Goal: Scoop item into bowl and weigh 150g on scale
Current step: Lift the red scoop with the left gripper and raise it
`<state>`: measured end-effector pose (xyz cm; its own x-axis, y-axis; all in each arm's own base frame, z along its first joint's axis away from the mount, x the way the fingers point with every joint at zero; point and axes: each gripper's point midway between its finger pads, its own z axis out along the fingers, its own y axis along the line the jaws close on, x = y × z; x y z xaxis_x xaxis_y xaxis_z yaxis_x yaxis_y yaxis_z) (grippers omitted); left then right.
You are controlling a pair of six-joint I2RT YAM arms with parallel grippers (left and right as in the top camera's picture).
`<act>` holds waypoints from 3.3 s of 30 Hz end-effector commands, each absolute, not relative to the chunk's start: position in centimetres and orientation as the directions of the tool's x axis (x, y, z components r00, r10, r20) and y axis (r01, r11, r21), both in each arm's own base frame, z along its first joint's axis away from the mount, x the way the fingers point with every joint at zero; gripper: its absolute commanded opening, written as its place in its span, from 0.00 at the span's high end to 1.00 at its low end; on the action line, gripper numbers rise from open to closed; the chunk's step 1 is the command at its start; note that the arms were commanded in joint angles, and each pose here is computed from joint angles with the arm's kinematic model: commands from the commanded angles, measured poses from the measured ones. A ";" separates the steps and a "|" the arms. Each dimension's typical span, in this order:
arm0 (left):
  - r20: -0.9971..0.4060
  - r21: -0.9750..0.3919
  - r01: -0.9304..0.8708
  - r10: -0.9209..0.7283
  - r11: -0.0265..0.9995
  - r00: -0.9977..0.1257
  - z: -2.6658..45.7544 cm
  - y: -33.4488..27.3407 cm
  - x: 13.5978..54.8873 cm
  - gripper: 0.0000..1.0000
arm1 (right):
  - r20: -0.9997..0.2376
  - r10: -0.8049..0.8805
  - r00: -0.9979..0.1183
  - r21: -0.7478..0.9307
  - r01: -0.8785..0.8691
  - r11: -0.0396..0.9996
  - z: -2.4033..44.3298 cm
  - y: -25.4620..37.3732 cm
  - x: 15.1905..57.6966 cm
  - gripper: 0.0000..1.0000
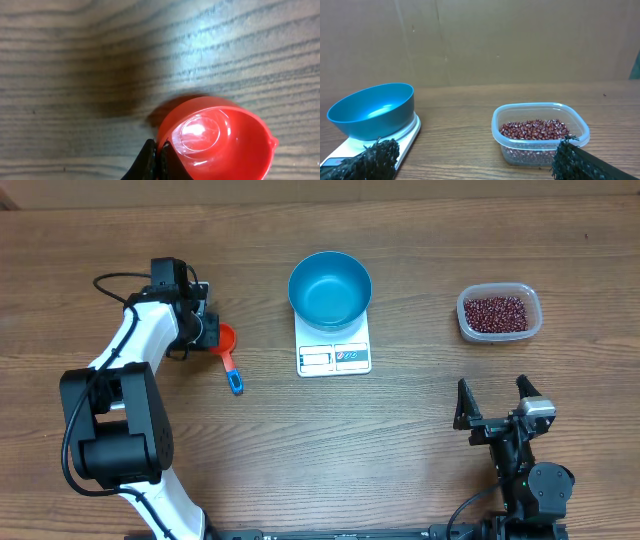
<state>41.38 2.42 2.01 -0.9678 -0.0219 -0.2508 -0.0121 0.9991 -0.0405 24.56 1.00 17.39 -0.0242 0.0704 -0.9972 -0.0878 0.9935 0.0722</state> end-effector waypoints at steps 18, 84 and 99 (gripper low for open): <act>-0.560 -0.177 -0.154 -0.228 0.972 -0.796 20.6 1.3 39.1 0.96 | -0.997 0.073 -0.018 0.075 -0.082 0.994 17.2 0.9 24.6 0.00; -0.196 -0.400 -0.798 -0.892 0.452 -0.407 24.6 1.2 24.2 0.96 | -0.997 0.073 -0.018 0.074 -0.083 0.994 17.2 0.9 24.6 0.00; -0.187 -0.386 -0.805 -0.893 0.451 -0.410 24.4 1.2 23.8 0.96 | -0.997 0.073 -0.018 0.075 -0.082 0.994 17.2 0.9 24.6 0.00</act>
<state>23.74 0.82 23.47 -0.4325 -0.8873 -0.1602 -0.8069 0.4602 -0.3704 24.56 1.01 17.40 -0.0239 0.0711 -0.9972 -0.0882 0.9934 0.0729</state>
